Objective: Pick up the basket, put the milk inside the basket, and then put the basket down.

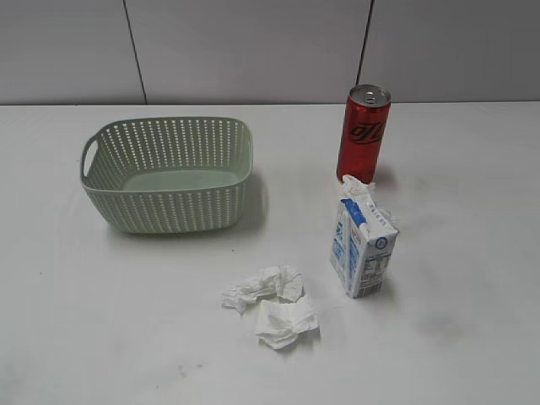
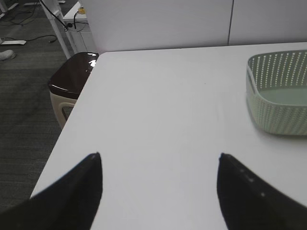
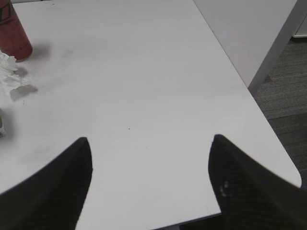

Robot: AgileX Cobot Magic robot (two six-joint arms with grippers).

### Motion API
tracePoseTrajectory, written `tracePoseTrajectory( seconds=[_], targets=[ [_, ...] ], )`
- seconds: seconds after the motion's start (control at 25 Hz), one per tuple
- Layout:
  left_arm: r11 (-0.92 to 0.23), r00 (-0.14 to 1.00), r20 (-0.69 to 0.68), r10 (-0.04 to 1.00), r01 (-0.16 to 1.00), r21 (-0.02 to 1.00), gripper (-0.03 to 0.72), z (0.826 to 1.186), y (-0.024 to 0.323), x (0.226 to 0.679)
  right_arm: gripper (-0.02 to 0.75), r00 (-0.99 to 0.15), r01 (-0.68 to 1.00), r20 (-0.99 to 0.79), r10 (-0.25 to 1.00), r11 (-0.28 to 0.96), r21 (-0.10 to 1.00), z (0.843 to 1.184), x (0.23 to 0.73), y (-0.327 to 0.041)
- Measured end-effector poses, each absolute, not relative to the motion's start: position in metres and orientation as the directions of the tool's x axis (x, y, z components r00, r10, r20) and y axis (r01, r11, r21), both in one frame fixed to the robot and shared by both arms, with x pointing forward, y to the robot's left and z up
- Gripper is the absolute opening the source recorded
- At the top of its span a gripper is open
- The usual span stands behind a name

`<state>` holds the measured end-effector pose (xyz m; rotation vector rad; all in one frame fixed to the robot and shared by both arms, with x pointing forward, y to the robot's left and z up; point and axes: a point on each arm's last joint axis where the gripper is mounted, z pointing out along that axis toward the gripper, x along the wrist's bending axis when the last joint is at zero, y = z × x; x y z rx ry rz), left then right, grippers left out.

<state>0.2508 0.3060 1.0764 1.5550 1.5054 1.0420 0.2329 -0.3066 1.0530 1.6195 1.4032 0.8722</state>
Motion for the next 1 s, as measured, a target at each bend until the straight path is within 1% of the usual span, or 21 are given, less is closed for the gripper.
tracePoseTrajectory(
  seconds=[0.24,0.4,0.56,0.8,1.0],
  targets=[
    [-0.059,-0.002,0.069,0.998,0.499,0.864,0.561,1.091,0.305,0.280,0.572,0.146,0.434,-0.003,0.989,-0.061,0.899,1.053,0.233,-0.307],
    [-0.061,0.003,0.071,0.998,0.537,0.841,0.554,1.100,0.305,0.304,0.572,0.146,0.434,-0.003,0.989,-0.061,0.899,1.053,0.233,-0.307],
    [-0.072,0.021,0.073,0.997,0.549,0.833,0.553,1.108,0.303,0.326,0.572,0.141,0.434,0.004,0.990,-0.065,0.899,1.053,0.233,-0.306],
    [-0.146,0.131,0.085,0.988,0.571,0.808,0.549,1.111,0.290,0.354,0.572,0.131,0.434,0.018,0.991,-0.074,0.898,1.053,0.233,-0.305],
    [-0.247,0.246,0.119,0.962,0.596,0.764,0.549,1.109,0.273,0.377,0.573,0.128,0.434,0.020,0.992,-0.075,0.898,1.053,0.233,-0.304]
  ],
)
